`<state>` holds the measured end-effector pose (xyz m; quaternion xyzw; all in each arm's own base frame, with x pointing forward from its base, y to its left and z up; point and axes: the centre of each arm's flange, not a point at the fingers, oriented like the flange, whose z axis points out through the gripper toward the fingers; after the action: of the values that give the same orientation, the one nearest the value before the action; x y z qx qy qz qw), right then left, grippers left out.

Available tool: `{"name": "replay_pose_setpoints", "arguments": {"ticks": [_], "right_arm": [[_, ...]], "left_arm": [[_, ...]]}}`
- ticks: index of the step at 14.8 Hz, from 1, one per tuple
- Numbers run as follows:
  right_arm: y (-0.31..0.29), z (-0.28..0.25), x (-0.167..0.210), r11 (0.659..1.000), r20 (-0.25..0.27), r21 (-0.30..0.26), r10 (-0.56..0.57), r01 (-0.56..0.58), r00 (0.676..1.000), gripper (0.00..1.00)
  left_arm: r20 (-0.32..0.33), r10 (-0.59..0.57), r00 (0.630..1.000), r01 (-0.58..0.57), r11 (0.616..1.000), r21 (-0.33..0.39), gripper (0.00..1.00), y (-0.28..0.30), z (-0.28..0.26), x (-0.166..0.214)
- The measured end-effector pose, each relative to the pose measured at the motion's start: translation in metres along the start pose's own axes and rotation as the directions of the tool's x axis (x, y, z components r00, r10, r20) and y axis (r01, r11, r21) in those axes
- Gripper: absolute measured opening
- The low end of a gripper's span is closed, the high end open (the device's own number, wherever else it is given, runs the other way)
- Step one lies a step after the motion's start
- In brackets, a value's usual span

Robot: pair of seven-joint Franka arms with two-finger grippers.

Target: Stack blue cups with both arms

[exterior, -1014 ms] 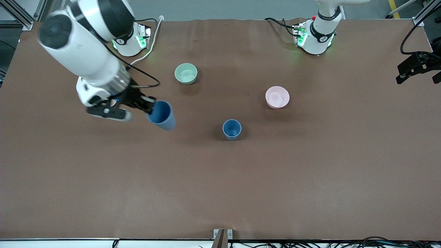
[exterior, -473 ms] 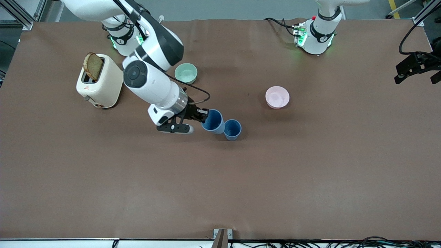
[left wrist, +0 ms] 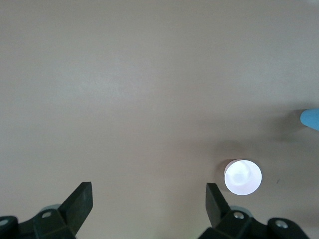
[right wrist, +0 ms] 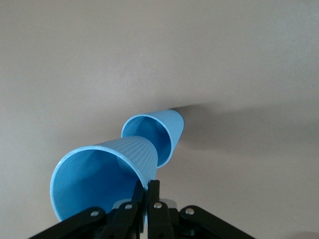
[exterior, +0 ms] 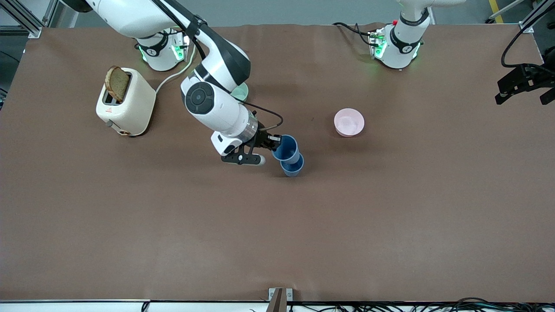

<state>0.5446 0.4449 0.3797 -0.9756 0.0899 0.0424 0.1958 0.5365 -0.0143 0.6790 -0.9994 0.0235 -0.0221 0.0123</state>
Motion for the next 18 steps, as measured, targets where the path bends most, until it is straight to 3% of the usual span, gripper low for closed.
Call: {"name": "replay_pose_setpoints", "arguments": {"ticks": [5, 9, 10, 15, 17, 18], "right_arm": [[0.008, 0.027, 0.000, 1.000, -0.009, 0.005, -0.002, 0.002, 1.000, 0.05], [0.013, 0.046, -0.002, 0.999, -0.016, -0.028, -0.035, 0.035, 0.999, 0.05], [0.014, 0.047, -0.003, 0.999, -0.016, -0.032, -0.039, 0.038, 0.999, 0.10], [0.012, 0.039, 0.003, 0.999, -0.035, -0.027, -0.041, 0.040, 0.999, 0.59], [0.011, 0.019, 0.010, 0.999, -0.060, -0.022, -0.039, 0.037, 0.997, 0.63], [0.013, -0.001, 0.016, 0.999, -0.072, -0.032, -0.033, 0.030, 0.997, 0.71]], "left_arm": [[0.000, 0.000, 1.000, 0.000, 1.000, -0.002, 1.00, -0.001, 0.000, 0.000], [0.005, 0.038, 0.999, -0.038, 0.999, -0.011, 1.00, 0.020, 0.002, 0.000], [0.014, 0.056, 0.998, -0.056, 0.998, -0.011, 1.00, 0.030, 0.006, 0.000], [0.038, 0.077, 0.996, -0.077, 0.997, -0.011, 1.00, 0.053, 0.032, -0.001], [0.031, 0.073, 0.997, -0.073, 0.997, -0.010, 1.00, 0.052, 0.034, -0.004], [0.028, 0.071, 0.997, -0.071, 0.997, -0.009, 1.00, 0.050, 0.033, -0.006]]}}
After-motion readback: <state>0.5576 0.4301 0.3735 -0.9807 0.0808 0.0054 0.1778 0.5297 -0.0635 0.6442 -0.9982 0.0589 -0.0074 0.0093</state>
